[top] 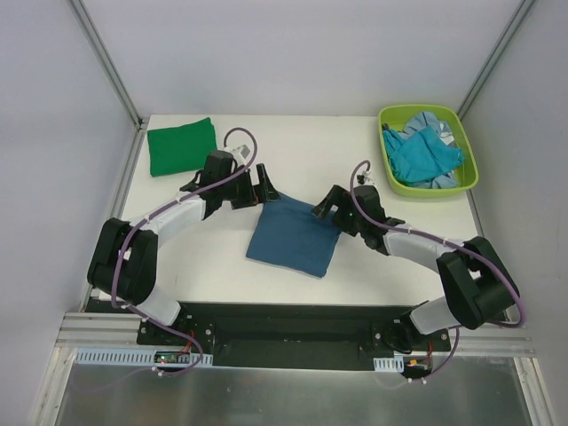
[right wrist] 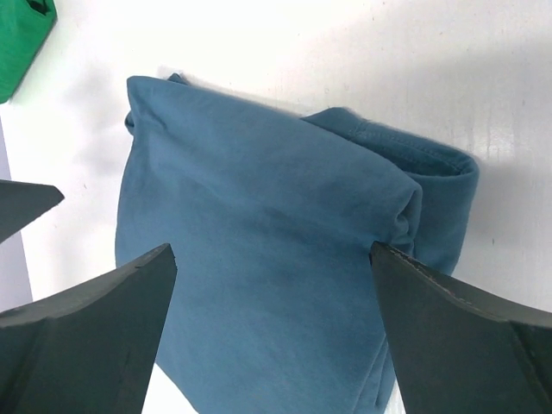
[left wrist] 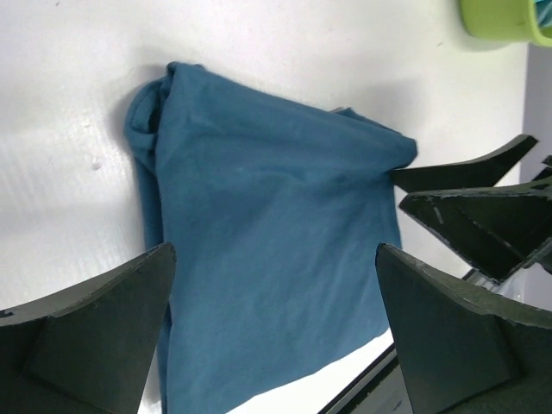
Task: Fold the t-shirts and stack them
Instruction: Fold the long partially folded tshirt into a neat square
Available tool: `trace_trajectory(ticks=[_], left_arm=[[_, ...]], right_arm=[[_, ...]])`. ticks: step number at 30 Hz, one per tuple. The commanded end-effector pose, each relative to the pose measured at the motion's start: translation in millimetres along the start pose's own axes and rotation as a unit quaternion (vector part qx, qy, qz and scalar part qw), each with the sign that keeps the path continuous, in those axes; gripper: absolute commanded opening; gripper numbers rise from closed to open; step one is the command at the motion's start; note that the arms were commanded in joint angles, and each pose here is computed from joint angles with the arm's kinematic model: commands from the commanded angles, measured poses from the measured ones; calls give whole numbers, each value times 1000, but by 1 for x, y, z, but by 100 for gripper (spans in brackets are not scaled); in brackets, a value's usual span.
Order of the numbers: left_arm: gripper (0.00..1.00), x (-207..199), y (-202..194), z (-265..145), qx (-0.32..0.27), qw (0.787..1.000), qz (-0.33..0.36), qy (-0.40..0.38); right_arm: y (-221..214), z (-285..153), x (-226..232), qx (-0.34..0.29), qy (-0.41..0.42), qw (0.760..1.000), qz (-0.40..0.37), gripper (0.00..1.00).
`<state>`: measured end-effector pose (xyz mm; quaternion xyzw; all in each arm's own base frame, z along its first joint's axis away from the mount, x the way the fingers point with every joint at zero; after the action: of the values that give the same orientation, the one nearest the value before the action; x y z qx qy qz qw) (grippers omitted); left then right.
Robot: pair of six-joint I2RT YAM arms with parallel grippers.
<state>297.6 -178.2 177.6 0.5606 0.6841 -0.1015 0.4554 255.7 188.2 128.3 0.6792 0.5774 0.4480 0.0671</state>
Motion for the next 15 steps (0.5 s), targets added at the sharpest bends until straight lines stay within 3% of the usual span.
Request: trace_trajectory(ticks=[1,5,12,15], left_arm=[[99,17,-12,-3,9,999,15,43],[99,30,-20,1,35,997,11,73],[99,57,-35,11,72,989,0,128],[92,61,-36,15,81,987,-4,136]], right_arm=[[13,8,7,-11,1,1000,-29,96],[11,28,-7,-6,-45,998,-37,96],[-3,38,-17,31,-58,998,-11,96],[2,34,-12,22,-48,999,-10,96]])
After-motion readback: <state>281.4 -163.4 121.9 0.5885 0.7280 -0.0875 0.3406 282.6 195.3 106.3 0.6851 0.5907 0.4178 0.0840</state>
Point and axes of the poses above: each gripper's point midway between its finger pads, its own z axis out along the fingers, its own x axis along the line the jaws close on, y = z × x, the point moved 9 cm from there along -z, back along the fingers, and after that the axes turned 10 degrees about -z, right-handed, at the moved point
